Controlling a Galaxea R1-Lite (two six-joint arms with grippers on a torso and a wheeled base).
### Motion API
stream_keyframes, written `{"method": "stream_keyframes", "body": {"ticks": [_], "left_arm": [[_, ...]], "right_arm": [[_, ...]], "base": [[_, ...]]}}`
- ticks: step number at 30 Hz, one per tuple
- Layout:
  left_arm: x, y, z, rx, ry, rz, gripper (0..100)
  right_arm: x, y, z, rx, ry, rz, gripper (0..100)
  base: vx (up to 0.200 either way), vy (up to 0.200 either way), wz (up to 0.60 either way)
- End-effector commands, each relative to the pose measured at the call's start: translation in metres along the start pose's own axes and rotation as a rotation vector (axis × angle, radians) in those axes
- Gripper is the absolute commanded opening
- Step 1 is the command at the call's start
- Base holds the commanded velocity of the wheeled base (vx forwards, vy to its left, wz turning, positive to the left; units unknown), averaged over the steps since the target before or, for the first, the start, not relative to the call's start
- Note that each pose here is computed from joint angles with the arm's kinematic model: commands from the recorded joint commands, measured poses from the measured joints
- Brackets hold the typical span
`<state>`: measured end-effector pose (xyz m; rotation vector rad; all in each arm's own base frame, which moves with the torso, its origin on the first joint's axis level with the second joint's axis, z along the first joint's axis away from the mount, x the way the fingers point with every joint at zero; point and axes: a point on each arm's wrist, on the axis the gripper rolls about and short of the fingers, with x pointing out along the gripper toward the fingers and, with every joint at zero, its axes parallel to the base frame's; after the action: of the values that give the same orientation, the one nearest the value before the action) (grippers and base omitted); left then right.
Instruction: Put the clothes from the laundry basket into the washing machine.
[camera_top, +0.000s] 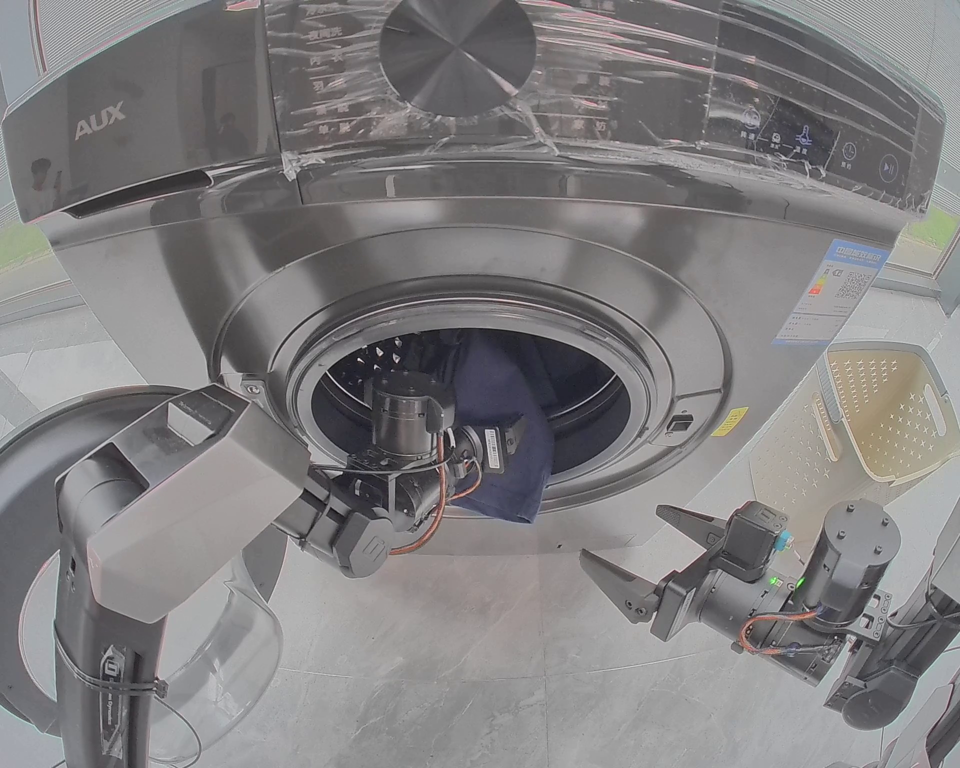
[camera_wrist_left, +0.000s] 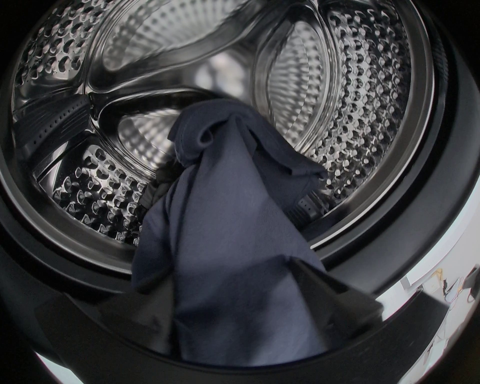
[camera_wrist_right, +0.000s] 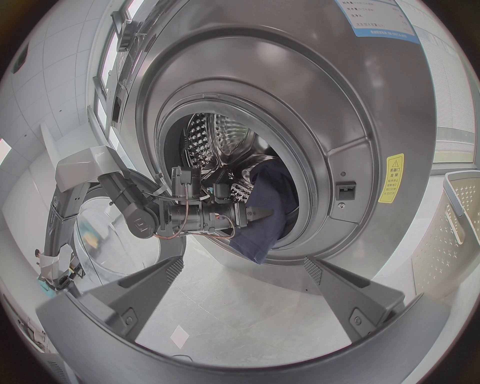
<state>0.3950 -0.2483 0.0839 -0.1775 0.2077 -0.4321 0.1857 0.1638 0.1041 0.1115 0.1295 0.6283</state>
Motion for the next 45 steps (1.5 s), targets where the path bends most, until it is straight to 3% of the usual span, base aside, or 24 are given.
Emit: {"method": "stream_keyframes", "body": {"ticks": [1,6,10,11,12,15,16,21,32,33,40,45], "left_arm": [[0.007,0.000,-0.020,0.027,0.037,0.001,0],[0.018,0.001,-0.029,0.025,0.025,0.006,0],[0.037,0.000,0.009,-0.001,-0.161,0.019,0],[0.037,0.000,0.011,-0.002,-0.167,0.021,0],[0.043,0.007,0.037,-0.017,-0.260,0.052,0],[0.049,0.011,0.055,-0.032,-0.335,0.062,0],[0.051,0.016,0.071,-0.038,-0.388,0.065,0],[0.052,0.022,0.093,-0.045,-0.447,0.078,0],[0.057,0.023,0.095,-0.049,-0.476,0.094,0],[0.057,0.023,0.095,-0.049,-0.478,0.093,100],[0.056,0.018,0.093,-0.056,-0.476,0.081,100],[0.053,0.017,0.075,-0.049,-0.413,0.090,100]], "right_arm": [[0.000,0.000,0.000,-0.001,0.000,0.000,100],[0.000,0.000,0.000,-0.001,0.002,0.000,100],[-0.001,0.001,0.000,-0.001,-0.001,0.005,100],[-0.001,0.001,0.000,-0.001,-0.001,0.005,100],[-0.001,0.001,0.000,-0.001,0.000,0.006,100],[-0.001,0.001,0.000,-0.001,0.000,0.006,100],[-0.001,0.001,0.000,-0.001,0.000,0.006,100],[-0.001,0.001,0.000,-0.001,0.001,0.005,100],[-0.002,0.001,0.000,-0.001,0.004,0.003,100],[-0.002,0.001,0.000,-0.001,0.004,0.003,100],[-0.002,0.001,-0.001,-0.001,0.007,0.002,100],[-0.002,0.001,-0.001,-0.001,0.005,0.004,100]], "base": [[0.000,0.000,0.00],[0.000,0.000,0.00],[0.000,0.000,0.00],[0.000,0.000,0.00],[0.000,0.000,0.00],[0.000,0.000,0.00],[0.000,0.000,0.00],[0.000,0.000,0.00],[0.000,0.000,0.00],[0.000,0.000,0.00],[0.000,0.000,0.00],[0.000,0.000,0.00]]}}
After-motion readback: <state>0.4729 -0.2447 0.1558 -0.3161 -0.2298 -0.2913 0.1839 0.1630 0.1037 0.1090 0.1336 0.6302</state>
